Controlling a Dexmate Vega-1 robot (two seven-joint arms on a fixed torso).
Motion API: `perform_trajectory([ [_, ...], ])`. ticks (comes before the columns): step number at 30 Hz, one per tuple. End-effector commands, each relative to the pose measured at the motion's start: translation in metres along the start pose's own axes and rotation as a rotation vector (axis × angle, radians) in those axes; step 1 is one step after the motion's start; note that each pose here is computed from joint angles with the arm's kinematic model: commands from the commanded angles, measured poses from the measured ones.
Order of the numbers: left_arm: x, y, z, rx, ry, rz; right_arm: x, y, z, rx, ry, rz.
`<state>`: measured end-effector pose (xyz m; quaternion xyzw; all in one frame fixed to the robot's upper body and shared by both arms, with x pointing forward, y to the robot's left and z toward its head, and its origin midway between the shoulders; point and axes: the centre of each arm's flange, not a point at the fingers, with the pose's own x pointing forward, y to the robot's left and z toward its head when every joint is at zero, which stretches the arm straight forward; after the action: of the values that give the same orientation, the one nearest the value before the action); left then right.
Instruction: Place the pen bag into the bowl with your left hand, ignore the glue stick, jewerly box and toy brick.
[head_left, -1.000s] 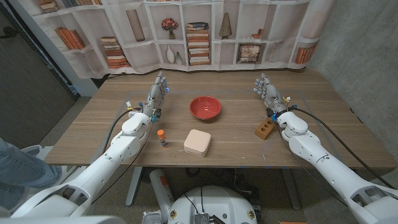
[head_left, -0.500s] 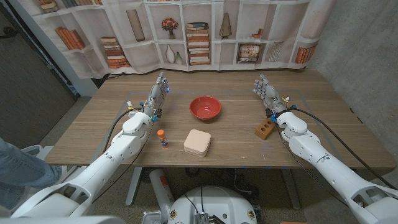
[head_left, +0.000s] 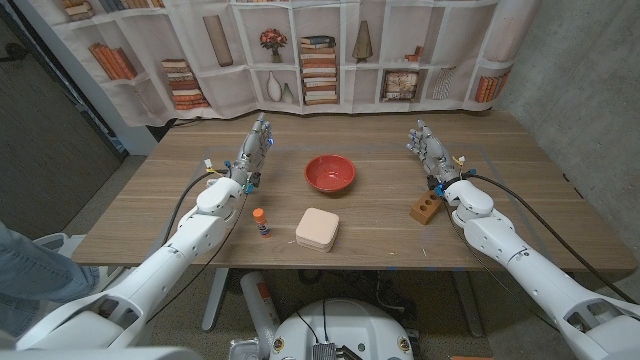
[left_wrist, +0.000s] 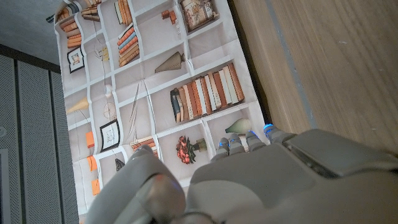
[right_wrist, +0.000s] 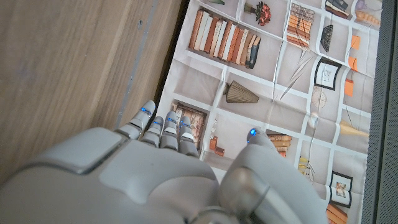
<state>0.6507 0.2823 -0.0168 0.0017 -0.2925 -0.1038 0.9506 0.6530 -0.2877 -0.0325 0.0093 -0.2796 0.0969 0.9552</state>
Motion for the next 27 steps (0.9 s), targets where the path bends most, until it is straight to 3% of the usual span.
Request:
perform_trajectory([
  [1,-0.009,0.0,0.01,0.033,-0.017,-0.002,0.0,-0.002,0.0,-0.002,-0.003,-0.004],
  [27,-0.03,0.01,0.023,0.053,-0.09,-0.01,-0.012,0.005,0.001,-0.008,-0.003,-0.024],
])
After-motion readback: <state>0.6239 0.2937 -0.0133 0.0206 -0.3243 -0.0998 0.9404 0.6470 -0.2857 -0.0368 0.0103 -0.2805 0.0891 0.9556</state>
